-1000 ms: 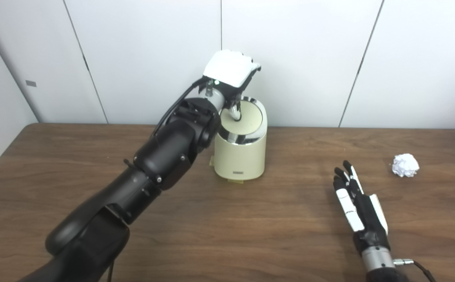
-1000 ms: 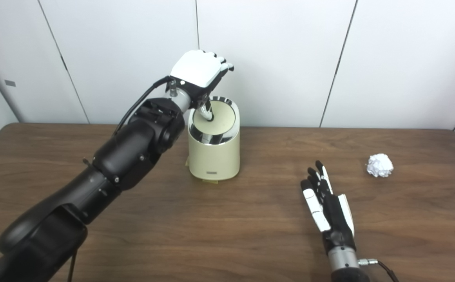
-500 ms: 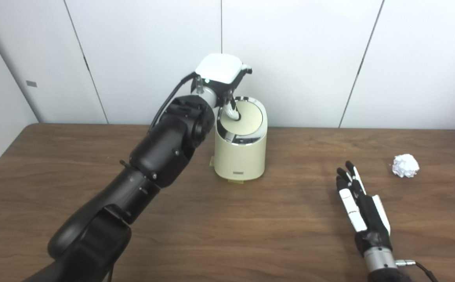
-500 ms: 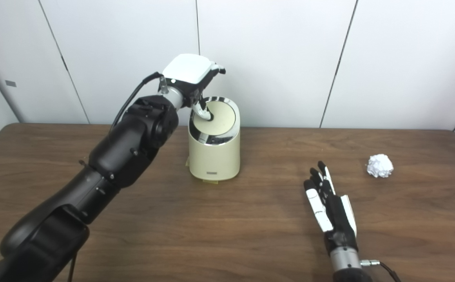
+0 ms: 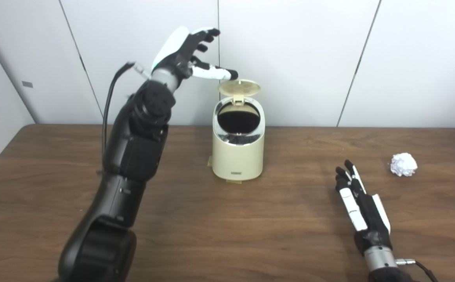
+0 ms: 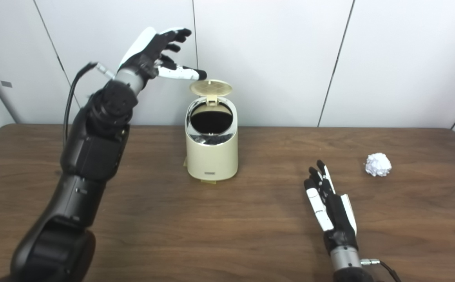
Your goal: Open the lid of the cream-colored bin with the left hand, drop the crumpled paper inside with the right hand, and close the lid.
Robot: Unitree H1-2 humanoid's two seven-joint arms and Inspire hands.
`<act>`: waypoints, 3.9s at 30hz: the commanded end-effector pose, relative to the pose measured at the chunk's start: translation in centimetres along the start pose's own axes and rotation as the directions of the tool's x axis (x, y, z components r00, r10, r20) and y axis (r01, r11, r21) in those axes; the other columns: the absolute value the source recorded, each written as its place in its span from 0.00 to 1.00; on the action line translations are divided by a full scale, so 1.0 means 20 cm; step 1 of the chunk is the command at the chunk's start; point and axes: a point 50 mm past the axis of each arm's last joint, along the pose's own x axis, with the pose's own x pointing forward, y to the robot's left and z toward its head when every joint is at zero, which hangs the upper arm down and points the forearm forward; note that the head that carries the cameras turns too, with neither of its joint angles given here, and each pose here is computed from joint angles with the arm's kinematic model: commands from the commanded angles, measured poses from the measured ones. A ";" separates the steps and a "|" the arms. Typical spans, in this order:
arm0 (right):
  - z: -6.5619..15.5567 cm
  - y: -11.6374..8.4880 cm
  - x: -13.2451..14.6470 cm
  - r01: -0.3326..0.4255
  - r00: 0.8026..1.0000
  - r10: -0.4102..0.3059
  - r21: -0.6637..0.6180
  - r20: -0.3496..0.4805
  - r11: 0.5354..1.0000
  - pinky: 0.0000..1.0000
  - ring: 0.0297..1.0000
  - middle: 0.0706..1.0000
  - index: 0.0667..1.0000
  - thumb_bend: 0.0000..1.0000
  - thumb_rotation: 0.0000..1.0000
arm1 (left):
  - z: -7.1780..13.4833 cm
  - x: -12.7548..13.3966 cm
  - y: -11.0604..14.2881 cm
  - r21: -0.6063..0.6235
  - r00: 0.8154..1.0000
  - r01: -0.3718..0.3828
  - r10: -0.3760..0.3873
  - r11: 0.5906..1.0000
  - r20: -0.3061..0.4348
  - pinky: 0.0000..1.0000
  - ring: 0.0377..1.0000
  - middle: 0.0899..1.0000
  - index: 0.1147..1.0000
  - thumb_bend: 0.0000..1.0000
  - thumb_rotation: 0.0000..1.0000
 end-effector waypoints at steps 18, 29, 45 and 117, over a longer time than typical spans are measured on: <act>0.23 -0.01 0.11 -0.053 0.994 0.042 0.111 0.098 0.992 0.90 0.91 0.93 0.95 0.58 0.62 | -0.27 -0.46 0.00 -0.533 0.989 -0.132 0.150 0.836 -0.011 0.94 0.95 0.96 0.97 0.50 0.82; 0.43 -0.09 0.25 0.004 0.986 -0.002 -0.013 0.167 1.000 0.77 0.90 0.92 0.90 0.67 0.26 | -0.49 -0.72 -0.16 -0.561 0.985 -0.158 0.173 0.813 -0.026 0.99 0.98 0.98 1.00 0.62 1.00; 0.56 -0.42 0.42 0.171 0.968 -0.082 -0.380 0.239 0.909 0.82 0.89 0.90 0.88 0.82 0.15 | -0.70 -0.93 -0.20 -0.601 0.983 -0.182 0.163 0.778 -0.087 1.00 1.00 1.00 1.00 0.54 1.00; 0.54 -0.88 0.85 -0.086 0.971 -0.171 -0.913 -0.167 0.399 0.59 0.64 0.69 0.68 0.83 0.03 | -0.60 -0.90 -0.10 -0.531 0.990 -0.130 0.143 0.838 -0.016 1.00 1.00 1.00 1.00 0.45 0.86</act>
